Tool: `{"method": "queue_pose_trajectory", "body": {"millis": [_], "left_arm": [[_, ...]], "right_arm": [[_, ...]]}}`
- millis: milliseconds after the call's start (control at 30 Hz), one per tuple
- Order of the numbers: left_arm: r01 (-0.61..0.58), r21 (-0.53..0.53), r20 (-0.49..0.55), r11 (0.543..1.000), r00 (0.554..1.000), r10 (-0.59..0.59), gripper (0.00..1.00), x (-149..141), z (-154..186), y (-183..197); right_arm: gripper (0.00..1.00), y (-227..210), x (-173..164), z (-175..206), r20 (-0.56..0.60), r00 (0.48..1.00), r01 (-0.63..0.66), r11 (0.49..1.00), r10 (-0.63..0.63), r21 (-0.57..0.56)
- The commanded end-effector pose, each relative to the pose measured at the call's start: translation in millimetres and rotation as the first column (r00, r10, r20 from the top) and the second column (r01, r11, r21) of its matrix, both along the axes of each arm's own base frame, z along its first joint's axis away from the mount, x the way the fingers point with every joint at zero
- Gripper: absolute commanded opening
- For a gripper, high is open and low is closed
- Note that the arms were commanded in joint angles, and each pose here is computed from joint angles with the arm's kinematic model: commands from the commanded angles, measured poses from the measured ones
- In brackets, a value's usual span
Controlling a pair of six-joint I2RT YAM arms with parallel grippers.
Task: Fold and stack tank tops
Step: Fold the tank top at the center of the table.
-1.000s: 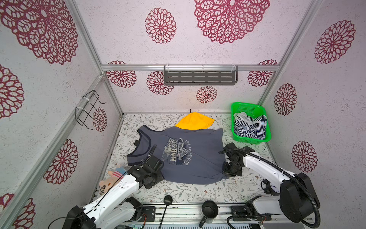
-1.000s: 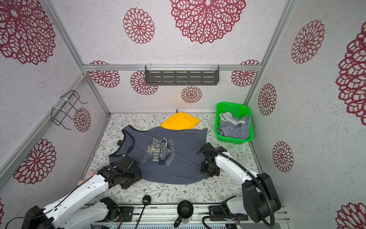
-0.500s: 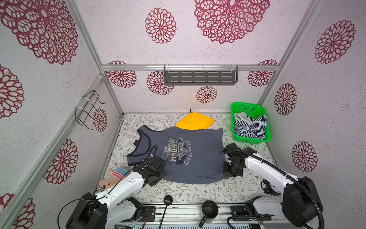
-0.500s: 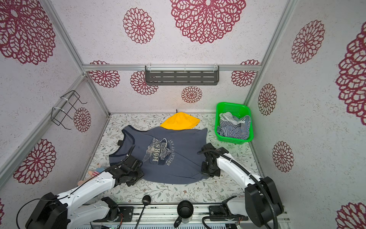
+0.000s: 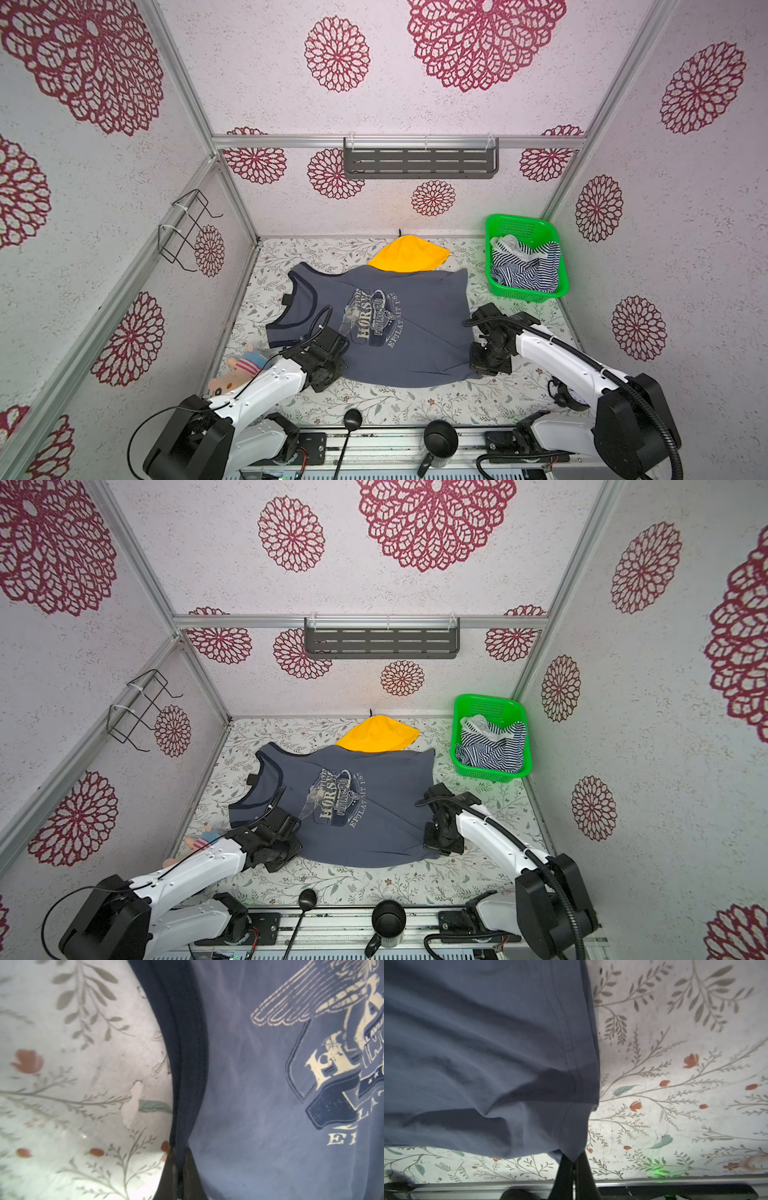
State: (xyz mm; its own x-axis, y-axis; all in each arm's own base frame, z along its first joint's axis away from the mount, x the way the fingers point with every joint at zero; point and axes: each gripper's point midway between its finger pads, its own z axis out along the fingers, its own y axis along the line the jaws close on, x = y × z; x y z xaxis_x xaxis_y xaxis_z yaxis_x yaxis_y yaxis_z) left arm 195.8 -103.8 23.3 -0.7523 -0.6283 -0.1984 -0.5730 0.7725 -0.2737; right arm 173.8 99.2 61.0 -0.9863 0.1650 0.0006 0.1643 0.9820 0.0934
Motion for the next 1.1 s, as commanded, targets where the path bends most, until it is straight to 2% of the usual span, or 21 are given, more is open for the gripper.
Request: {"method": "queue_pose_trajectory", "body": {"millis": [0,133,300,433,567,667,867,1067], "left_arm": [[-0.005,0.055,-0.015,0.998,1.0,0.006,0.0,-13.5,16.8,11.0],[-0.002,0.064,-0.027,0.998,1.0,0.004,0.0,-33.1,26.5,13.1],[0.026,0.091,-0.049,0.996,0.999,-0.022,0.0,-56.4,36.3,10.2],[0.034,0.135,-0.035,0.99,0.999,-0.03,0.0,-60.3,50.0,15.1],[0.05,0.181,0.008,0.982,0.999,-0.052,0.0,-49.6,65.6,19.4],[0.086,0.215,-0.008,0.973,0.996,-0.087,0.0,-38.3,70.3,20.8],[0.178,0.223,-0.019,0.958,0.984,-0.178,0.0,-0.5,76.2,14.2],[0.239,0.235,-0.033,0.942,0.971,-0.238,0.0,36.9,78.4,18.9]], "right_arm": [[0.0,-13.0,-23.8,6.0,-0.052,0.999,0.009,0.999,-0.011,-0.033],[0.0,-23.3,-44.2,13.7,-0.093,0.996,0.002,0.998,-0.008,-0.063],[0.0,-11.2,-60.5,15.4,-0.119,0.992,-0.045,0.998,0.039,-0.052],[0.0,-9.1,-62.0,18.4,-0.118,0.992,-0.053,0.998,0.048,-0.035],[0.0,-18.8,-48.3,28.3,-0.081,0.996,-0.03,0.998,0.026,-0.052],[0.0,-18.4,-32.5,34.0,-0.049,0.999,-0.02,0.999,0.019,-0.037],[0.0,-11.0,0.5,29.4,-0.015,1.0,-0.025,1.0,0.025,-0.011],[0.0,-10.0,40.1,29.1,0.043,0.998,-0.038,0.999,0.039,-0.03]]}}
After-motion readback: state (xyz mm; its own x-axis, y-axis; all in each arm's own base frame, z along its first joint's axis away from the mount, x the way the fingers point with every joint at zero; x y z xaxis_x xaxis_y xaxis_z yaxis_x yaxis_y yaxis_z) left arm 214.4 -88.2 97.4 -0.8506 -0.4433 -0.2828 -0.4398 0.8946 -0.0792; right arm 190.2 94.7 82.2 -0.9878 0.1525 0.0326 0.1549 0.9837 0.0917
